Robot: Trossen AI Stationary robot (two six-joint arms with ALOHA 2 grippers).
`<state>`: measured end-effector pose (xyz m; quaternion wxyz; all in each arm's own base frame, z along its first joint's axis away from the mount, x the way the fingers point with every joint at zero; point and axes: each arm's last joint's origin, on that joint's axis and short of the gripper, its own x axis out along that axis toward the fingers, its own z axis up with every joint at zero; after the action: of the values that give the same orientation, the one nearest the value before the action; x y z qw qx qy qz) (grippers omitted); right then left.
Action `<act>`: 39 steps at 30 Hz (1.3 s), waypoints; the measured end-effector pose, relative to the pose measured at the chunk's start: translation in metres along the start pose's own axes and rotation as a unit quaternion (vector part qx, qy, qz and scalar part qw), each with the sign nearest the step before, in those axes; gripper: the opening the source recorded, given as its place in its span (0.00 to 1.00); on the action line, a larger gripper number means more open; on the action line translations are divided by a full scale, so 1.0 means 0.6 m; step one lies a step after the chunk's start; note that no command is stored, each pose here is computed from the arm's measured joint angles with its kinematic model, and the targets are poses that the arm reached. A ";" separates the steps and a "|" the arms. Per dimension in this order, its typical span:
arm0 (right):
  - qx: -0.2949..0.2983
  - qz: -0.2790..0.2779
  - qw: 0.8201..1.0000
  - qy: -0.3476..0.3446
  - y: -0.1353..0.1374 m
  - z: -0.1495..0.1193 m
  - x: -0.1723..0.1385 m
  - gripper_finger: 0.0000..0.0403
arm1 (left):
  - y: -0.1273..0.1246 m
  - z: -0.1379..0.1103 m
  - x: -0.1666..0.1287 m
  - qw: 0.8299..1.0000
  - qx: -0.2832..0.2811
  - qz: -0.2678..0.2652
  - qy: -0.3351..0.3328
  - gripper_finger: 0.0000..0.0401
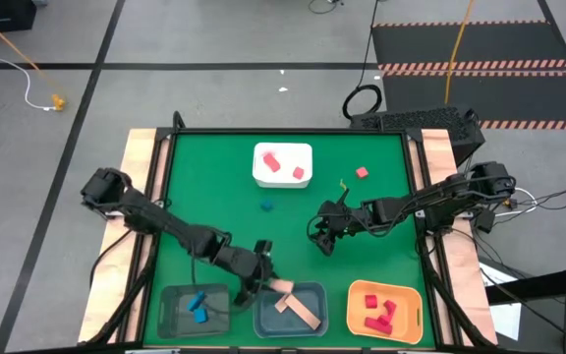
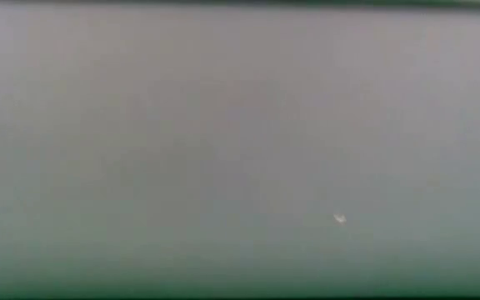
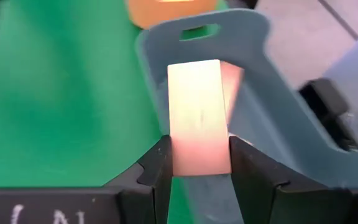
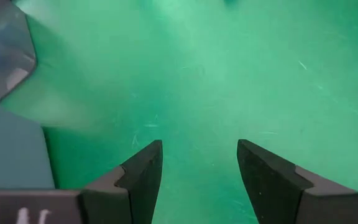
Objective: Sort & place blocks by color
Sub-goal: Put the white block into the blue bin, then put the pink block into the white bin
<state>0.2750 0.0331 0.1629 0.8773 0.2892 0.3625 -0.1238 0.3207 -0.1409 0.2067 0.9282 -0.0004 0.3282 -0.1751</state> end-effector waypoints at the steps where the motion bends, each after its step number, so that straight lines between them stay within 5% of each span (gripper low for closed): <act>1: 0.004 0.000 1.000 0.000 0.000 0.000 0.000 0.50 | -0.008 -0.001 0.000 1.000 0.000 -0.006 0.000 0.33; 10: 0.009 0.000 1.000 0.000 0.001 0.000 0.000 0.50 | -0.056 -0.013 0.004 0.997 0.009 -0.071 0.016 0.33; 21: 0.069 -0.006 0.998 -0.006 0.000 0.000 0.000 0.50 | -0.054 -0.019 0.027 0.997 -0.039 -0.066 0.008 0.34; 32: 0.066 -0.010 0.998 -0.011 0.000 0.000 0.000 0.50 | -0.054 0.000 0.026 0.995 -0.051 -0.068 -0.046 0.57; 39: 0.068 -0.060 0.996 -0.006 -0.037 0.025 -0.056 0.50 | -0.041 0.004 0.026 0.995 -0.056 -0.061 -0.054 0.65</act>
<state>0.2499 0.0068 0.1860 0.8489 0.3248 0.3646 -0.2023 0.3254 -0.1692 0.2018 0.9308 -0.0819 0.2863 -0.2122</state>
